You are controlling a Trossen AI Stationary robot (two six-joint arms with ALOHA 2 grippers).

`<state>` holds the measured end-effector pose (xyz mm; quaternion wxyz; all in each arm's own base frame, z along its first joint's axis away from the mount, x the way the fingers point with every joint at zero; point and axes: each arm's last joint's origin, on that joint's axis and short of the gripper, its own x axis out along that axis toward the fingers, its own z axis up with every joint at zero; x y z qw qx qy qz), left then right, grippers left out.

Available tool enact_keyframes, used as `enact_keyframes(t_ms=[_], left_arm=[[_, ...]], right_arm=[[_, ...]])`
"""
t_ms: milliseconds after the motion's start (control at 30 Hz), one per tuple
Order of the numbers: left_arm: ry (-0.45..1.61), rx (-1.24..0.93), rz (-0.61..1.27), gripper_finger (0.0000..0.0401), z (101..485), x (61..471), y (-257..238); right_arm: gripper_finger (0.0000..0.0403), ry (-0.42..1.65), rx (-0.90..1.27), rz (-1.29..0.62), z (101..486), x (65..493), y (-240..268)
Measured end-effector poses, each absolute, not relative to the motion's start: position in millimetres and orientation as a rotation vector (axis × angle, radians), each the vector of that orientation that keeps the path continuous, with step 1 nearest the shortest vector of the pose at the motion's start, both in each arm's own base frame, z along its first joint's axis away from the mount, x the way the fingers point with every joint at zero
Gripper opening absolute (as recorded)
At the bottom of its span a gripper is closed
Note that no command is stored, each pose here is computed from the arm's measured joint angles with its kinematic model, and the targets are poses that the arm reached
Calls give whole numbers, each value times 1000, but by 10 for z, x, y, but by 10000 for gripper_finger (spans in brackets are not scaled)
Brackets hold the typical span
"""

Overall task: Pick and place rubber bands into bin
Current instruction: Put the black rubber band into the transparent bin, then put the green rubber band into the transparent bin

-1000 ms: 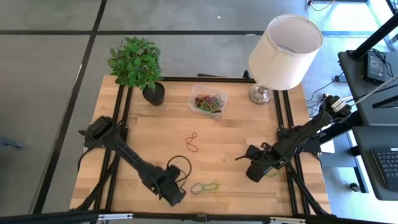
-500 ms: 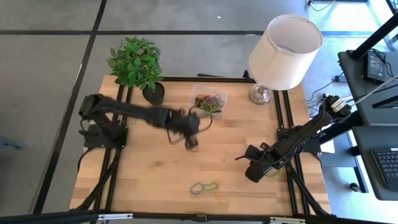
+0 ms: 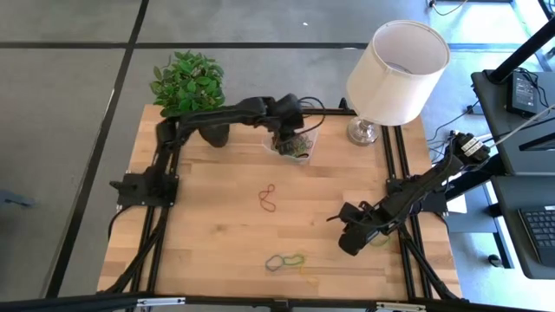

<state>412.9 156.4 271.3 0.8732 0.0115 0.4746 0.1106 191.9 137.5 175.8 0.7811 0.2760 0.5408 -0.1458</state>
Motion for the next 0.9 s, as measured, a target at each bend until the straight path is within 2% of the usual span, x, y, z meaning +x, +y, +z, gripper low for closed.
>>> enact_keyframes(t_ms=[267, 500, 700, 900], left_arm=[[1112, -33, 201, 5, 2018, 4385, 1798], [1191, -71, 216, 34, 1688, 4429, 1820], [1198, -83, 277, 79, 1717, 4415, 1821], [1145, -67, 307, 125, 2050, 4380, 1795]], right_arm=[[5, 1152, 643, -354, 1761, 1966, 1319], [5, 1148, 673, -373, 1761, 1968, 1318], [5, 1149, 671, -373, 1761, 1967, 1317], [5, 1151, 660, -367, 1760, 1966, 1317]])
